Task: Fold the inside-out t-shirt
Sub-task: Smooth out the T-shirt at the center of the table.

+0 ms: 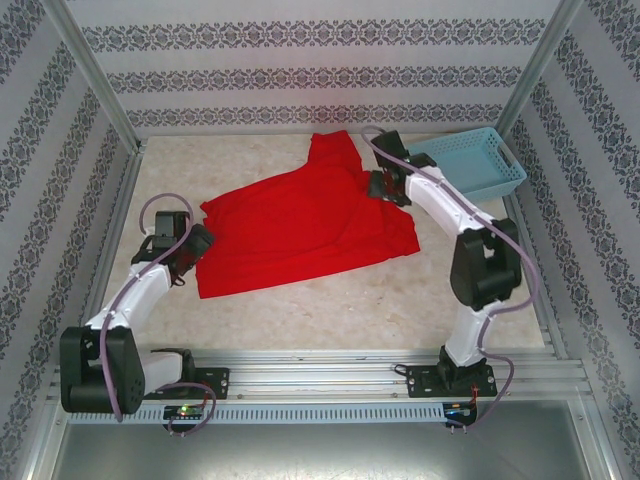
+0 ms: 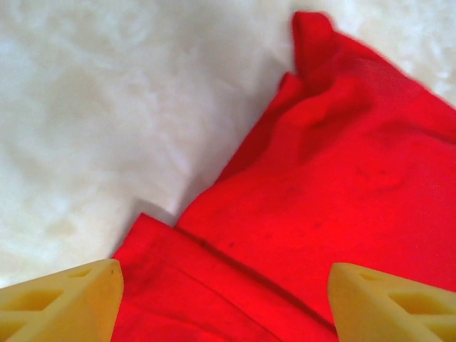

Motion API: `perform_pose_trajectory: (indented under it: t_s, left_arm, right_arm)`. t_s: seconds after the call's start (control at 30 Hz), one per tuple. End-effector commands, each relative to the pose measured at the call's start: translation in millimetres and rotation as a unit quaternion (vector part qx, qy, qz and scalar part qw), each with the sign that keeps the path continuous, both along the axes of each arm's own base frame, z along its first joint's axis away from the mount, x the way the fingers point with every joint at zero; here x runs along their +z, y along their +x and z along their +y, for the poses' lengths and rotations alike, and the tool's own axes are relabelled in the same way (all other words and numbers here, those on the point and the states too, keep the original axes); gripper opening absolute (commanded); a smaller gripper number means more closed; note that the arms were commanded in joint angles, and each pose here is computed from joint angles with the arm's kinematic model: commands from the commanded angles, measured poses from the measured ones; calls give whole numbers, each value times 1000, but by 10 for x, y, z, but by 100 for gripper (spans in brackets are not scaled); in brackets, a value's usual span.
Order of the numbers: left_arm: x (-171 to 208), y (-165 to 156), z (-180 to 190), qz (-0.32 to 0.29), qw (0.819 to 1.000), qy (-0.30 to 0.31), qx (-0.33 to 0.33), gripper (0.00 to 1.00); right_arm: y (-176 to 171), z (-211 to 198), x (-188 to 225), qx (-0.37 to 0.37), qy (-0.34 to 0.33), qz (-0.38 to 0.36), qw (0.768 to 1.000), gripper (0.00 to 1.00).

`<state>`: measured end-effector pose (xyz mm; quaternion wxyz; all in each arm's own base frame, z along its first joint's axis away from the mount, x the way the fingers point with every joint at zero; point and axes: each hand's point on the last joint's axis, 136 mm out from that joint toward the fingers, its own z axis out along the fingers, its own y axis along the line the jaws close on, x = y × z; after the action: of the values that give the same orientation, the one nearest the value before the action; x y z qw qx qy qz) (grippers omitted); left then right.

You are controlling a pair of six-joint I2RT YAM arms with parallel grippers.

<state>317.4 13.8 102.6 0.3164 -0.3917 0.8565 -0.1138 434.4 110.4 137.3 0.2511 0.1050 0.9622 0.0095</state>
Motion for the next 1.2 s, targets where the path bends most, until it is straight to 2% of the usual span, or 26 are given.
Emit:
perform_pose_trajectory:
  t_s: [0.0,0.2,0.37,0.53,0.6,0.73,0.9,1.03,1.17]
  left_arm:
    - [195,-86,-283,-12,997,36,-73,77]
    - [-186,-226,-874,4,988,-3,-156,76]
    - [-596,-206,-905,53,985,-1,-164,77]
    - [-785,-238,-757,77,987,2,-143,78]
    - [-803,-255,-668,77,989,1,-129,78]
    - [-810,-292,-536,78,991,6,-113,80]
    - [-755,-274,-506,74,990,7,-122,82]
    - [-443,-166,-617,39,988,-7,-148,84]
    - [-69,-19,-698,0,985,-4,-171,86]
  right_arm:
    - [-314,-174,-7,-23,21,-3,1000,60]
    - [-652,-69,-558,-24,115,38,992,61]
    - [-694,-127,-994,-71,156,84,982,62]
    - [-795,-441,-1196,-138,138,100,976,62]
    - [-810,-474,-1199,-149,155,97,972,63]
    - [-890,-715,-1179,-188,115,89,971,63]
    - [-1005,-872,-1181,-208,113,84,968,61]
    - [-1033,-869,-952,-192,95,56,975,61]
    - [-933,-665,-528,-132,61,-2,989,62]
